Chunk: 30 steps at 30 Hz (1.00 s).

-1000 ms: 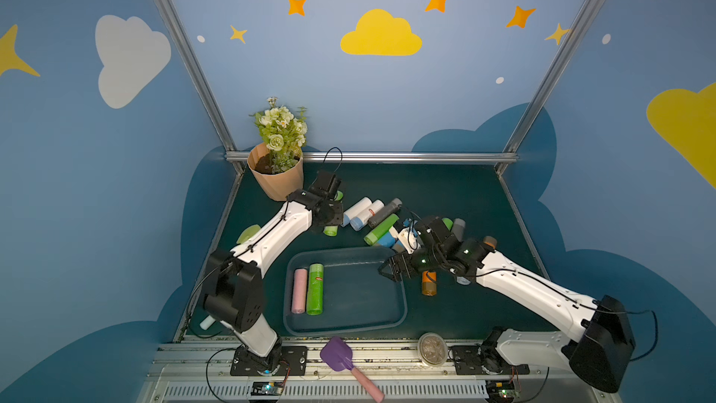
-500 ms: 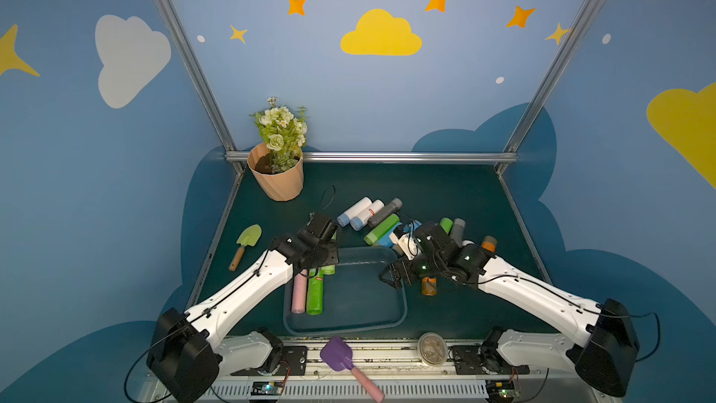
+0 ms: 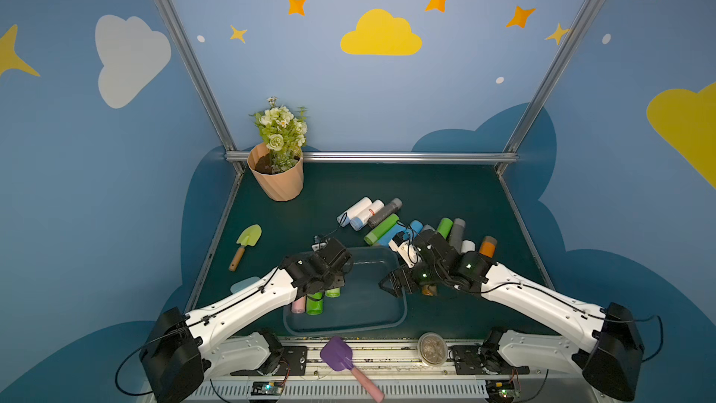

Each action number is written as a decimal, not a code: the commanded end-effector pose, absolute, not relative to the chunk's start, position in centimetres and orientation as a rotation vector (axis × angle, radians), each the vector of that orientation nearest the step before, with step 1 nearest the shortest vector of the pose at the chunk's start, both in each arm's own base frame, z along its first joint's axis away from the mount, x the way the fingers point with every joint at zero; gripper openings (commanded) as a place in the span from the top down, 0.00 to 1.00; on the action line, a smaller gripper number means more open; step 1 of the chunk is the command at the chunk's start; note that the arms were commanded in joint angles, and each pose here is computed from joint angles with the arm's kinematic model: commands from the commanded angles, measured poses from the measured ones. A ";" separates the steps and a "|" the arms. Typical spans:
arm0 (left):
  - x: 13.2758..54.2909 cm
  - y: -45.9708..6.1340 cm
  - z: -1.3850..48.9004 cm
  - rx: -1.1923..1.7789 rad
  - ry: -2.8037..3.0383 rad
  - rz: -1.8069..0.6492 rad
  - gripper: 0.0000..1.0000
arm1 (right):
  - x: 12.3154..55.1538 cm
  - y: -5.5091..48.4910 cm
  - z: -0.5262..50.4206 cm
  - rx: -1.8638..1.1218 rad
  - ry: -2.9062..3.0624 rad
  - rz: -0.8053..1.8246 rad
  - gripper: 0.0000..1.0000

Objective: Put the roll of trash bags into the storage box
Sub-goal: Place the roll of trash bags in the storage box.

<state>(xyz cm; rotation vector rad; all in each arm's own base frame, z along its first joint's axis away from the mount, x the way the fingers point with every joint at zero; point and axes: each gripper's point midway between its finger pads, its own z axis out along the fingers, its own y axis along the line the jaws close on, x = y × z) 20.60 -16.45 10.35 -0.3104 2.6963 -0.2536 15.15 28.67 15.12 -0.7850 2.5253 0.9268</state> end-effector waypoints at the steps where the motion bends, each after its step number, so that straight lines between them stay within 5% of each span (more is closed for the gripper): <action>1: 20.7 -15.8 9.8 -0.357 2.675 -0.200 0.67 | 14.9 29.0 15.4 -0.770 2.503 0.951 0.03; 30: 18.7 -13.8 6.0 -0.391 2.724 -0.056 0.66 | 14.2 29.3 14.8 -0.804 2.521 0.928 0.03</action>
